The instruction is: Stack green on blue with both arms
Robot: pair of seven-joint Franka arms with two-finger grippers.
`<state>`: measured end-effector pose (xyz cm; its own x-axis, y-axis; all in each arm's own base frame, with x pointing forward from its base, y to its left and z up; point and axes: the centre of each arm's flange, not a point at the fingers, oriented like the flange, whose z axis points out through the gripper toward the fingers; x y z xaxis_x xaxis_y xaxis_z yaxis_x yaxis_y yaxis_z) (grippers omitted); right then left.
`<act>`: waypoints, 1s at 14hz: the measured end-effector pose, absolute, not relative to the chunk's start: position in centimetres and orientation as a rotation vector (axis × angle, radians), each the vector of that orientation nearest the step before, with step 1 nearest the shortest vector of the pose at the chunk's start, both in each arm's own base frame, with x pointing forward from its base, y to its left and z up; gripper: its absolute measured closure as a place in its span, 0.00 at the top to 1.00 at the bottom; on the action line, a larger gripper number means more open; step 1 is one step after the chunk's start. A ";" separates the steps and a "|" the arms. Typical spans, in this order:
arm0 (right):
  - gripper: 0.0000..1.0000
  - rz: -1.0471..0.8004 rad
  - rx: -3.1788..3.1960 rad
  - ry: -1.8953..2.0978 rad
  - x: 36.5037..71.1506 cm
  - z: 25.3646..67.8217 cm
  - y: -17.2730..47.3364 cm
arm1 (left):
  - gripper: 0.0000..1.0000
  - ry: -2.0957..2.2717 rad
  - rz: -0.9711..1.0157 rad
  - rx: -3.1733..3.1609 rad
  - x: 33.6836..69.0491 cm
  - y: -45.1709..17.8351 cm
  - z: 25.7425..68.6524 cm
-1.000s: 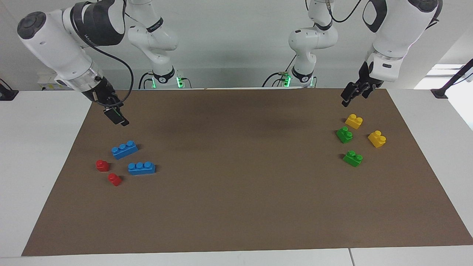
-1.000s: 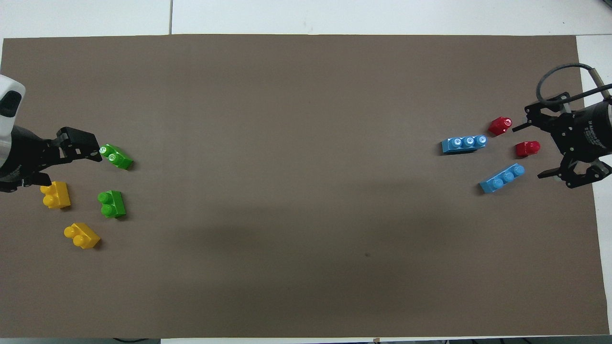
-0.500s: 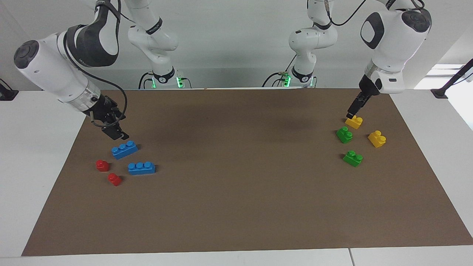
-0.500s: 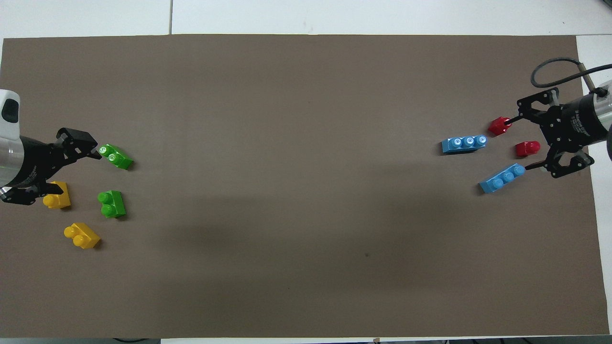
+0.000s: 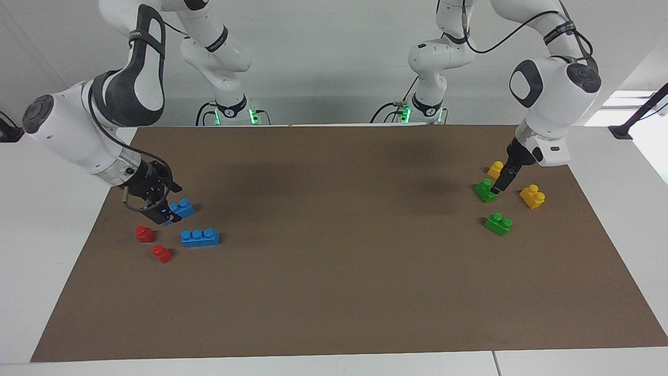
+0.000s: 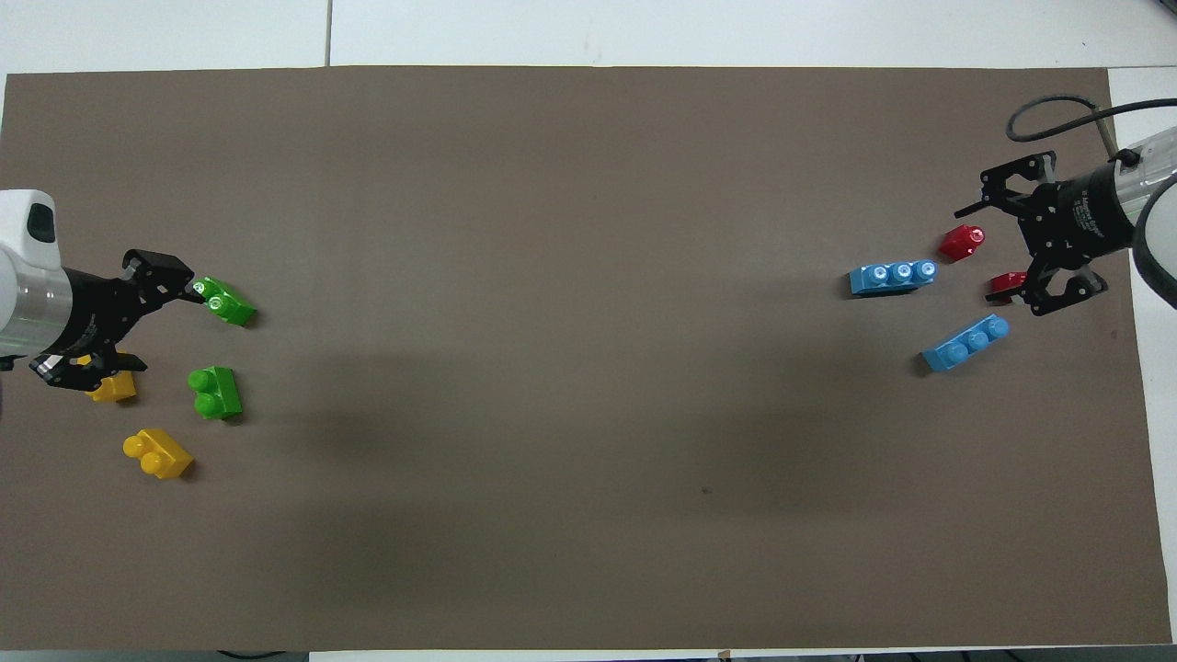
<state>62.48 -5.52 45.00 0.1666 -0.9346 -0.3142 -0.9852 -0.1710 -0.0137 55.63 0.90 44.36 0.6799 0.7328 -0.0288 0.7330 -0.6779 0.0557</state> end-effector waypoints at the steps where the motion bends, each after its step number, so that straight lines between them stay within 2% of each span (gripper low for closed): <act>1: 0.99 0.345 -2.208 1.885 62.8 44.3 -5.6 | 1.00 1.241 -0.002 2.813 56.2 1.1 43.2; 6: 1.00 0.310 -2.151 1.934 63.8 42.5 -6.3 | 1.00 1.304 -0.005 2.773 57.8 3.6 39.0; 9: 1.00 0.280 -2.131 1.950 63.8 41.2 -6.7 | 1.00 1.326 0.006 2.757 58.3 4.7 37.6; 14: 1.00 0.334 -2.139 1.965 63.6 38.1 -6.9 | 1.00 1.336 0.015 2.766 59.6 5.8 36.1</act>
<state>63.58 -6.94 38.08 0.0814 -0.9471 -0.3105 -0.9965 -0.0836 -0.0063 59.61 5.79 36.14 0.6221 0.7827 -0.0216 0.7820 -0.6197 0.0675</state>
